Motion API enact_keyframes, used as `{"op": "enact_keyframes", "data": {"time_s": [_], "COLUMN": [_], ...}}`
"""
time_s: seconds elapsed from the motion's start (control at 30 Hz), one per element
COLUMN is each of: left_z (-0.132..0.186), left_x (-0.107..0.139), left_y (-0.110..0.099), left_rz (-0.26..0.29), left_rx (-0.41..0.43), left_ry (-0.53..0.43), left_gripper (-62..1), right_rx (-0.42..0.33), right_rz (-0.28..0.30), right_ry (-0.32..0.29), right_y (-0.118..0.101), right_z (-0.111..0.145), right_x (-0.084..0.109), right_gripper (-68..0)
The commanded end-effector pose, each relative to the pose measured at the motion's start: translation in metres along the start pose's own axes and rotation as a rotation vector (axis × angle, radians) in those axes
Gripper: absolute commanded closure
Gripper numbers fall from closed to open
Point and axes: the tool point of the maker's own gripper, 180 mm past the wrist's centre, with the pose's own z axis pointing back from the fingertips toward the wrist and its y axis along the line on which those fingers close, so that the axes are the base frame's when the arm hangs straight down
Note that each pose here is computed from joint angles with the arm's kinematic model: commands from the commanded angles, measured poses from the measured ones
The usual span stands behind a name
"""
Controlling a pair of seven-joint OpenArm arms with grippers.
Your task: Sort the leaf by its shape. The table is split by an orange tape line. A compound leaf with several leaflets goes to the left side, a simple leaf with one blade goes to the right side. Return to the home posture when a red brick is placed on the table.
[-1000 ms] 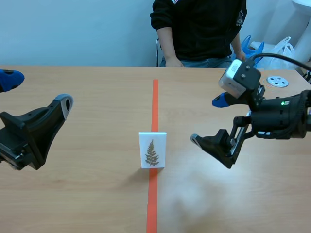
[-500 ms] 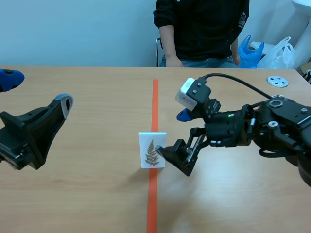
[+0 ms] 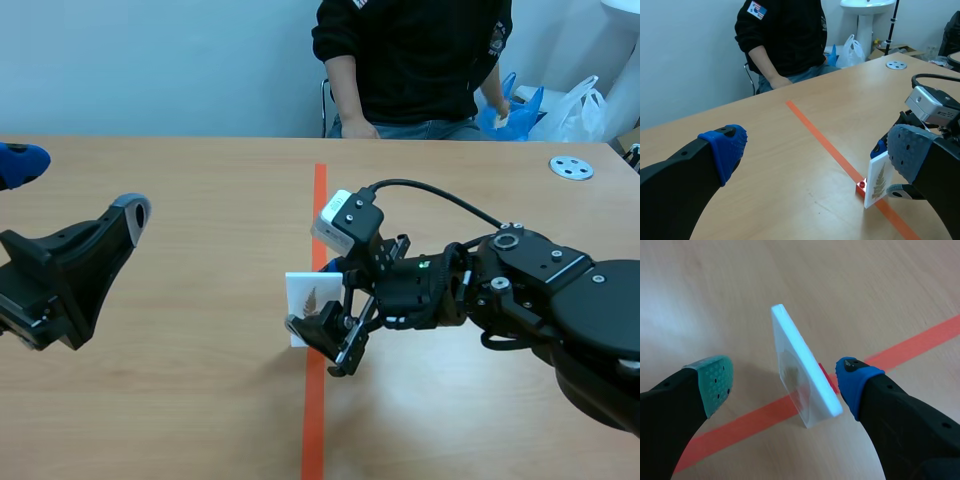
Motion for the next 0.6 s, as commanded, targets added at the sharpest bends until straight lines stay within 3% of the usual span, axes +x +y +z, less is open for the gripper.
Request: {"op": "enact_keyframes", "data": {"time_s": [0.0, 0.13, 0.3, 0.47, 0.57], "left_z": [0.0008, 0.0008, 0.0008, 0.0008, 0.0008], "left_x": [0.0046, 0.0046, 0.0046, 0.0046, 0.0046], "left_y": [-0.0002, -0.0002, -0.0002, -0.0002, -0.0002], "left_rz": [0.009, 0.009, 0.009, 0.009, 0.009], "left_rx": [0.001, 0.001, 0.001, 0.001, 0.001], "left_ry": [-0.021, -0.021, -0.021, -0.021, -0.021], "left_gripper": [-60.2, -60.2, -60.2, -60.2, -60.2], "right_rx": [-0.018, -0.019, -0.026, -0.026, -0.027], "right_rz": [0.012, 0.012, 0.017, 0.019, 0.019], "right_ry": [-0.036, -0.045, -0.049, -0.048, -0.051], "right_y": [-0.0088, -0.0091, -0.0102, -0.0103, -0.0104], "right_z": [0.0038, 0.0039, 0.0039, 0.0039, 0.0039], "right_x": [0.0107, 0.0123, 0.0129, 0.0128, 0.0132], "right_gripper": [-38.2, -25.9, -23.0, -7.4, -2.0]}}
